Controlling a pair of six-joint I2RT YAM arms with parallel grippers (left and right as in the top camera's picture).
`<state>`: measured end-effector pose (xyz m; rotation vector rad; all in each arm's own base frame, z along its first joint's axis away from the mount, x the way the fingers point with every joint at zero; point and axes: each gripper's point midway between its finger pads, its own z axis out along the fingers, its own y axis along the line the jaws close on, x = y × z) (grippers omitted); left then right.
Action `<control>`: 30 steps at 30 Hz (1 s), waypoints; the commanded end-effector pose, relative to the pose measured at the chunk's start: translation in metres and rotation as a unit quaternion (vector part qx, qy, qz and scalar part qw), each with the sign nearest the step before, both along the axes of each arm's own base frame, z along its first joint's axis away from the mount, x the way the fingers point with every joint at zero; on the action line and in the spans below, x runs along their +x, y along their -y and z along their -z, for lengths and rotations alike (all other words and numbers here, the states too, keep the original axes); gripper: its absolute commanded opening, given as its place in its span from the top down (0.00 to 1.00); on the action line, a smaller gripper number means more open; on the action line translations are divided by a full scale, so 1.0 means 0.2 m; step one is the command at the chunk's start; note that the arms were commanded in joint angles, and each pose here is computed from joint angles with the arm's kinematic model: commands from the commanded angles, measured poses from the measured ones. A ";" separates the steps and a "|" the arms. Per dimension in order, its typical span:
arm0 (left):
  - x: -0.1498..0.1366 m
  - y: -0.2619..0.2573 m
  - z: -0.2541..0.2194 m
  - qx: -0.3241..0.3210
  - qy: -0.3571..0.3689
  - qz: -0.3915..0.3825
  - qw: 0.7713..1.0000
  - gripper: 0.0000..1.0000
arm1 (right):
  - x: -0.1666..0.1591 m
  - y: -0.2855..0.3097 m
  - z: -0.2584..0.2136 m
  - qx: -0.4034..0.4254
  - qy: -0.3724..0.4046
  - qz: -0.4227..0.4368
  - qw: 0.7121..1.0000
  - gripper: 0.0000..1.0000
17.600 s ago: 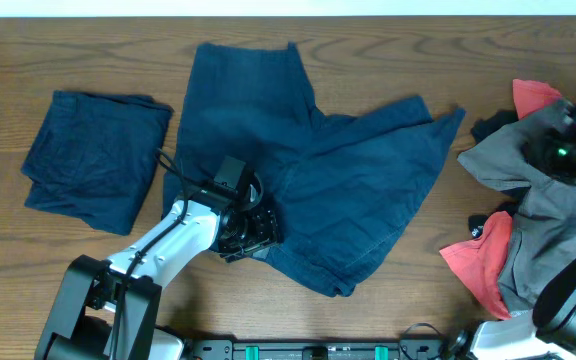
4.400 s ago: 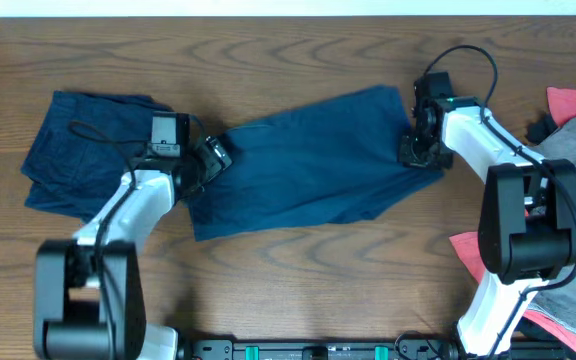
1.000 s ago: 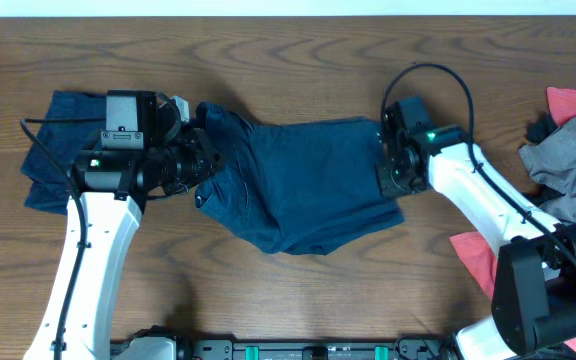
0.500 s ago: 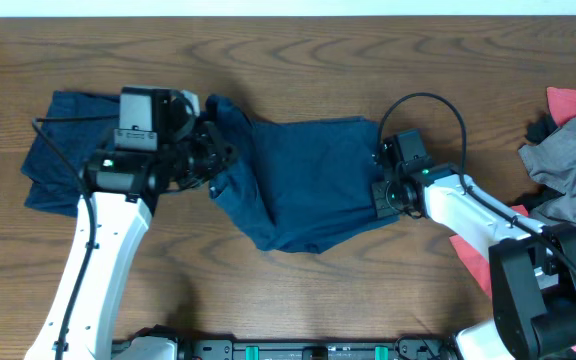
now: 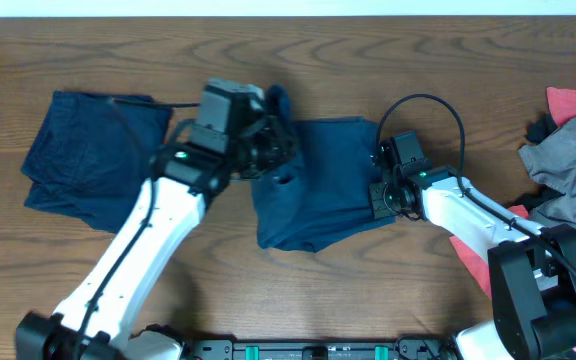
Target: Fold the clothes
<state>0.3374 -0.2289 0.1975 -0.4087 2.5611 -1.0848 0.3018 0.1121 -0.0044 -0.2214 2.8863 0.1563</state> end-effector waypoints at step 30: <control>-0.02 0.45 0.09 -0.002 0.042 0.065 0.997 0.58 | -0.20 -0.06 0.11 0.000 -0.070 -0.010 0.997 0.88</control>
